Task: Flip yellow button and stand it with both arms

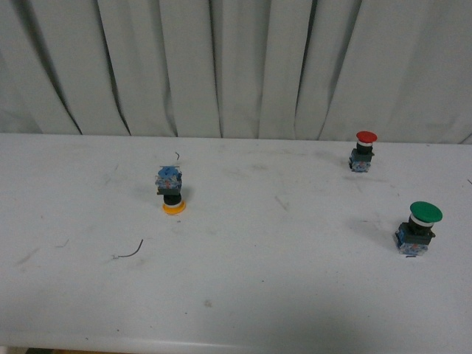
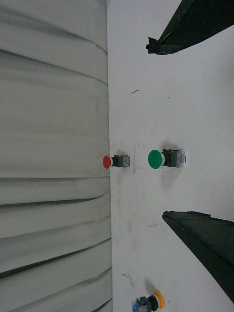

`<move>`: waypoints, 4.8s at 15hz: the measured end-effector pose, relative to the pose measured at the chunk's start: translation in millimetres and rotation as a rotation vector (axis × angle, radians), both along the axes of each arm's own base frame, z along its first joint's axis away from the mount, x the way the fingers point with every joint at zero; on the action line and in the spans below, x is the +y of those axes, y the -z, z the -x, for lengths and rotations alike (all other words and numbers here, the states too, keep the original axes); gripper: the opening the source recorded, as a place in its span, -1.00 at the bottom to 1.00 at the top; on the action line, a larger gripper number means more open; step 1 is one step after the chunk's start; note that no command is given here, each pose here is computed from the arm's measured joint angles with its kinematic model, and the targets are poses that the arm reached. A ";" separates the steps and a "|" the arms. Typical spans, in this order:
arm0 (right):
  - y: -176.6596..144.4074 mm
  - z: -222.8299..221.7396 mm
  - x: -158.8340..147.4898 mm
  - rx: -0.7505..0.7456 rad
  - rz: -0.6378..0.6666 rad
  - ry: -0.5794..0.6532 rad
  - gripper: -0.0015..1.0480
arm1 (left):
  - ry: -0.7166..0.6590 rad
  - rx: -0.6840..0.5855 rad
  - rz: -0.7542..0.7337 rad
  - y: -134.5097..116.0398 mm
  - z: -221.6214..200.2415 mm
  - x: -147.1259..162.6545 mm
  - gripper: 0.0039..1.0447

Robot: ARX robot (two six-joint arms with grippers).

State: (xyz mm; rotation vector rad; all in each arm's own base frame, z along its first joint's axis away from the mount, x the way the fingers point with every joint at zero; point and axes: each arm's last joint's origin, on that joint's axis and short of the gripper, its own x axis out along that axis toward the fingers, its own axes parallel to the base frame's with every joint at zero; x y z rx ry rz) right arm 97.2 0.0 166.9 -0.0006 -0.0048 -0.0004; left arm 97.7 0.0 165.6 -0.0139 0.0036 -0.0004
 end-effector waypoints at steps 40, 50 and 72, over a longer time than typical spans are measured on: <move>0.0 0.0 0.0 0.000 0.000 0.000 0.87 | -0.037 0.779 0.013 7.7 -344.8 -102.5 0.88; 0.0 0.0 0.0 0.000 0.000 0.000 0.87 | 0.054 0.871 -0.011 49.9 -352.5 -114.8 0.88; 0.0 0.0 0.0 0.000 0.000 0.000 0.87 | 0.064 0.841 -0.013 55.7 -357.5 -120.0 -0.31</move>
